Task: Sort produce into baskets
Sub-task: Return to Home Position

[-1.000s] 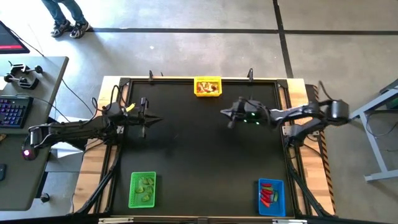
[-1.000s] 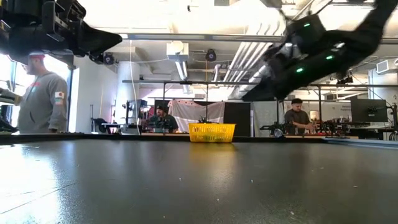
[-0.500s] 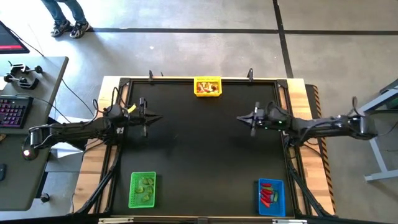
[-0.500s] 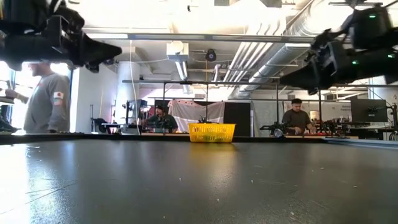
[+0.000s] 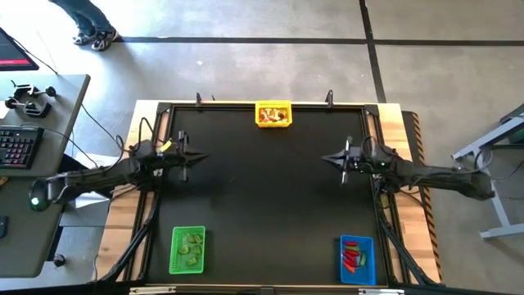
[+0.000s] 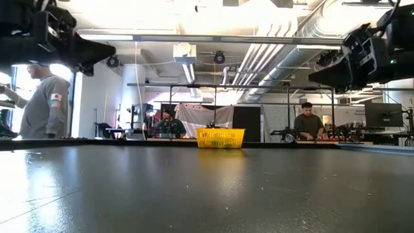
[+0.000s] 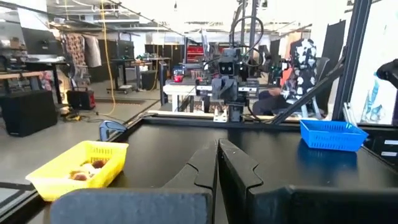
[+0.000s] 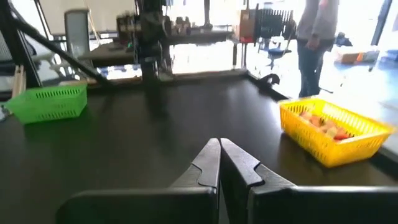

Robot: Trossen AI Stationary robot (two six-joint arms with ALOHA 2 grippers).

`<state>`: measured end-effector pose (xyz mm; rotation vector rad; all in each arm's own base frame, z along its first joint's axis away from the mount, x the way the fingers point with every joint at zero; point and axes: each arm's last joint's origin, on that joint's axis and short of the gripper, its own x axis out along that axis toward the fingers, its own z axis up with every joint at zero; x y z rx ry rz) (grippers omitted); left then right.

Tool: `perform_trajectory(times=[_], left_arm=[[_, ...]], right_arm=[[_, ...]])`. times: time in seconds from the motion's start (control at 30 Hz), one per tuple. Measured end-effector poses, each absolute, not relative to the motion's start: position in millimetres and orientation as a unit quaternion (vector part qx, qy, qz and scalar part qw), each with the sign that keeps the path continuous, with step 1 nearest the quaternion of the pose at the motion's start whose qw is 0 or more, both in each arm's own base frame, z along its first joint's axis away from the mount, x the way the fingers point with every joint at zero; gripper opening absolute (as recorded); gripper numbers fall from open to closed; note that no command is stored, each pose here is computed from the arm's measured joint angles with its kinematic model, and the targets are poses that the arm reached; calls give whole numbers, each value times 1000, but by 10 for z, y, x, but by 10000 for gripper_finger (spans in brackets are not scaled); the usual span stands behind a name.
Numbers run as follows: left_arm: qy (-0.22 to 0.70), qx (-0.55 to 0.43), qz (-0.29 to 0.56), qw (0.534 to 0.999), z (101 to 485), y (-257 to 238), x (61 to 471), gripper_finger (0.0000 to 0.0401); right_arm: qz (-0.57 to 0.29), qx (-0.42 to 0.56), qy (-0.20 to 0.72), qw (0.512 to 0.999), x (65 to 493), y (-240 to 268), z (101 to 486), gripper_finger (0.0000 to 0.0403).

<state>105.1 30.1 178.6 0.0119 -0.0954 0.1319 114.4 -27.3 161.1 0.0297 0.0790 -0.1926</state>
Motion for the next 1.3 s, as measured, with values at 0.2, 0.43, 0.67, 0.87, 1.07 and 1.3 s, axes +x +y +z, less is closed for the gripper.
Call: perform_trajectory(times=[0.2,0.43,0.67,0.87,1.07,1.3], left_arm=[[-20,-3,111,994,1708,295,924,0],[-22,19,147,989,1711,324,915,0],[-15,-14,181,983,1689,365,901,0],[5,-23,198,980,1654,383,918,0],[13,-72,200,977,1625,392,939,0],[11,-85,200,976,1624,392,941,0]], right_arm=[[-121,-3,10,993,1005,-253,1659,0],[-179,-22,-8,984,937,-280,1684,0],[-247,-21,-15,969,911,-346,1700,0],[-244,9,-24,969,910,-350,1700,0],[-243,46,-33,968,910,-350,1701,0],[-241,44,-32,969,911,-349,1699,0]])
